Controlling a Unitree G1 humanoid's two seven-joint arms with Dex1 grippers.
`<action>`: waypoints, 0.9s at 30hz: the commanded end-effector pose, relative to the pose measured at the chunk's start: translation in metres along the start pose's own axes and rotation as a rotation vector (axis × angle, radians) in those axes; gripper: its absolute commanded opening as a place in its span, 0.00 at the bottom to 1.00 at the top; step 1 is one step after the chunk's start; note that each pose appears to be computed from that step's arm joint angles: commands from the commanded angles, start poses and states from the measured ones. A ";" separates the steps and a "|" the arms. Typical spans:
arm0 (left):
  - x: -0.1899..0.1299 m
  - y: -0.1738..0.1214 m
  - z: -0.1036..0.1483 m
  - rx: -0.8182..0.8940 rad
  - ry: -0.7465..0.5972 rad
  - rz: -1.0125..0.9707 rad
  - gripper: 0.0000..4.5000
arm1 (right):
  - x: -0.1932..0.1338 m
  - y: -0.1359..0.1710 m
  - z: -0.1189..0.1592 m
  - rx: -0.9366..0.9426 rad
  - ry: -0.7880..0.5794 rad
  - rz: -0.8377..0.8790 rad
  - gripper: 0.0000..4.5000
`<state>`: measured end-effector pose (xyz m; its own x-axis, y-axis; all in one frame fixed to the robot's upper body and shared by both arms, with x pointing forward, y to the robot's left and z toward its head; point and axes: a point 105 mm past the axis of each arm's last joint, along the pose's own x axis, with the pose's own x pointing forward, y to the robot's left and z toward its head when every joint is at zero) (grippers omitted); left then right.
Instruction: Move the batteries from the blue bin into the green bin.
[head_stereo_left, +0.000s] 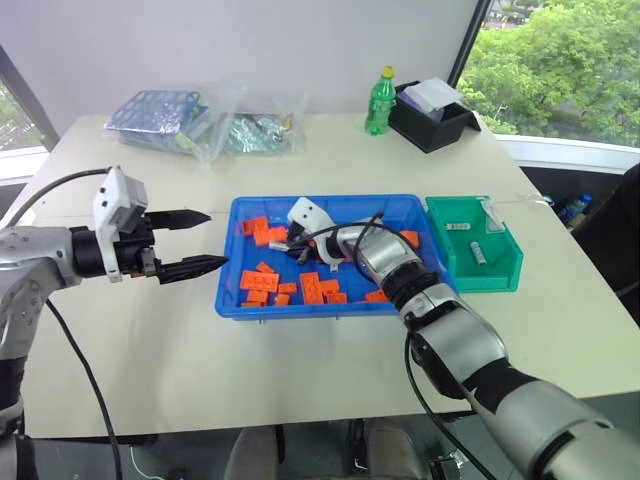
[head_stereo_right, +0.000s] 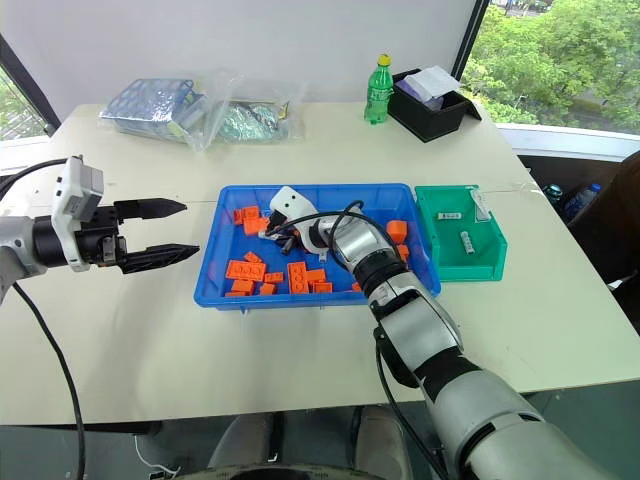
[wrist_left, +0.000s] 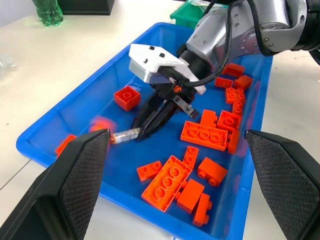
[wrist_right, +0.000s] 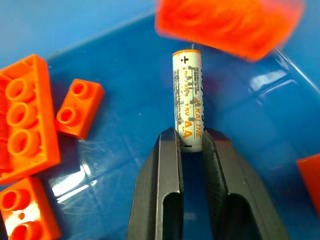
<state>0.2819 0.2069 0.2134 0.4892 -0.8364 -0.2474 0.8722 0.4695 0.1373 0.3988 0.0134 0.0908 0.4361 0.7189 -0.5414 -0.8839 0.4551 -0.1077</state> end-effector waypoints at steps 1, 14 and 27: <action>-0.001 0.000 0.011 0.040 -0.015 -0.006 1.00 | -0.007 0.000 -0.001 0.014 -0.003 0.003 0.01; 0.021 -0.008 0.004 0.013 -0.034 -0.095 1.00 | -0.156 -0.046 0.027 0.255 -0.250 -0.359 0.01; 0.045 -0.001 0.009 0.026 -0.076 -0.164 1.00 | -0.290 -0.070 -0.083 0.548 -0.128 -0.864 0.01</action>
<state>0.3024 0.1693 0.2027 0.3484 -0.9151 -0.2031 0.9373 0.3380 0.0853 0.3227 -0.2634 0.1736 0.9047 0.1008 -0.4139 -0.0996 0.9947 0.0246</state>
